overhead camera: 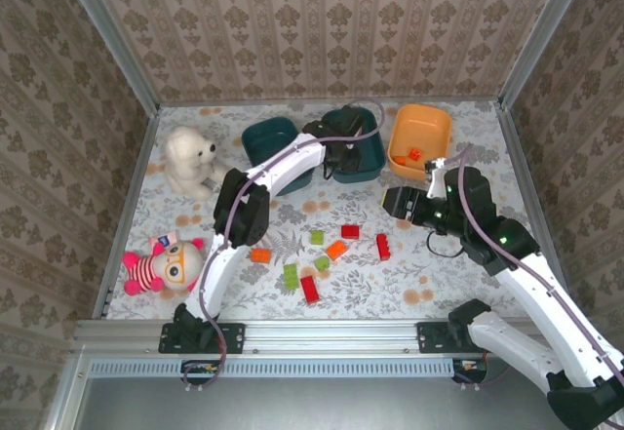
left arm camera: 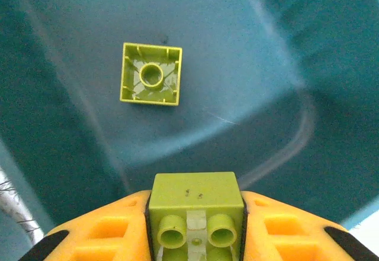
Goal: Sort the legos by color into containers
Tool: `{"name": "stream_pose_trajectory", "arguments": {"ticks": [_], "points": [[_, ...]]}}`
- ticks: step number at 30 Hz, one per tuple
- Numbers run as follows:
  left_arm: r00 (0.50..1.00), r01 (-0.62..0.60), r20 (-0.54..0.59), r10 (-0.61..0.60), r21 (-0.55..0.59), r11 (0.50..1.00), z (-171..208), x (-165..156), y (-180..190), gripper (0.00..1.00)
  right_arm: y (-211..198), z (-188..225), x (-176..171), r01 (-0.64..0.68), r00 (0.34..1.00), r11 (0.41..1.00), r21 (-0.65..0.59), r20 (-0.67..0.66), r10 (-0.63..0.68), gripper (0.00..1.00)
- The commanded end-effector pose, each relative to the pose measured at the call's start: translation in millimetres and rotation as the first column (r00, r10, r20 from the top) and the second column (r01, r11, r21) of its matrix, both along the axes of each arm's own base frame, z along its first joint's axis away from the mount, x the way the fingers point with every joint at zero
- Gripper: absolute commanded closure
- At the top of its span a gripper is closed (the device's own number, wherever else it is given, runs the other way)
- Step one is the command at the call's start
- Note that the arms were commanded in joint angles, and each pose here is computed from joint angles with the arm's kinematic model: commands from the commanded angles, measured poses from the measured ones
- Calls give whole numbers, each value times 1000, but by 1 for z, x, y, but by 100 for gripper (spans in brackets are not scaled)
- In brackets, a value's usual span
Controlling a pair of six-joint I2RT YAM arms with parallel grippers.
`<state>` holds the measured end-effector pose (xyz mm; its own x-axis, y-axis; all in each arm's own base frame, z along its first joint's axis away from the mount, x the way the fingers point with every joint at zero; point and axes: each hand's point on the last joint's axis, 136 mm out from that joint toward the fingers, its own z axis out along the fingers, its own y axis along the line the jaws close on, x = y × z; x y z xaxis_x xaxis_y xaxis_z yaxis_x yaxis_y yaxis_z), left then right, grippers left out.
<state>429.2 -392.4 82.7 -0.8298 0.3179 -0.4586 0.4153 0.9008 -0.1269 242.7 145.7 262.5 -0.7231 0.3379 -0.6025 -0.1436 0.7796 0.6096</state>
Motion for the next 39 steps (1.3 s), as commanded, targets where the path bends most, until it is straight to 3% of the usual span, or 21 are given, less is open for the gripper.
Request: {"name": "stream_pose_trajectory", "arguments": {"ticks": [1, 7, 12, 17, 25, 33, 39], "points": [[999, -6, 48, 6, 8, 1000, 9, 10, -2, 66, -11, -15, -9, 35, 998, 999, -28, -49, -37, 33], [1000, -14, 10, 13, 43, 999, -9, 2, -2, 64, -12, -21, -8, 29, 997, 999, -23, -67, -31, 33], [1000, -20, -19, 21, 60, 998, -12, -2, 0, 55, -9, -20, -1, 17, 997, 1000, -15, -70, -18, 33], [999, -38, 23, 38, 22, 999, 23, 2, 0, 38, -9, -22, 5, 8, 997, 1000, -30, -74, -10, 33], [985, -107, 120, 123, -131, 986, 120, 8, 15, 33, -28, 9, 20, 78, 997, 988, -130, 28, -75, 32], [954, -202, 170, 248, -252, 947, 186, -10, 80, 33, -41, 54, 42, 150, 980, 969, -198, 161, -119, 31], [915, -329, 139, 378, -282, 901, 185, -50, 158, 33, -25, 53, 49, 97, 984, 970, -225, 168, -60, 31]]}}
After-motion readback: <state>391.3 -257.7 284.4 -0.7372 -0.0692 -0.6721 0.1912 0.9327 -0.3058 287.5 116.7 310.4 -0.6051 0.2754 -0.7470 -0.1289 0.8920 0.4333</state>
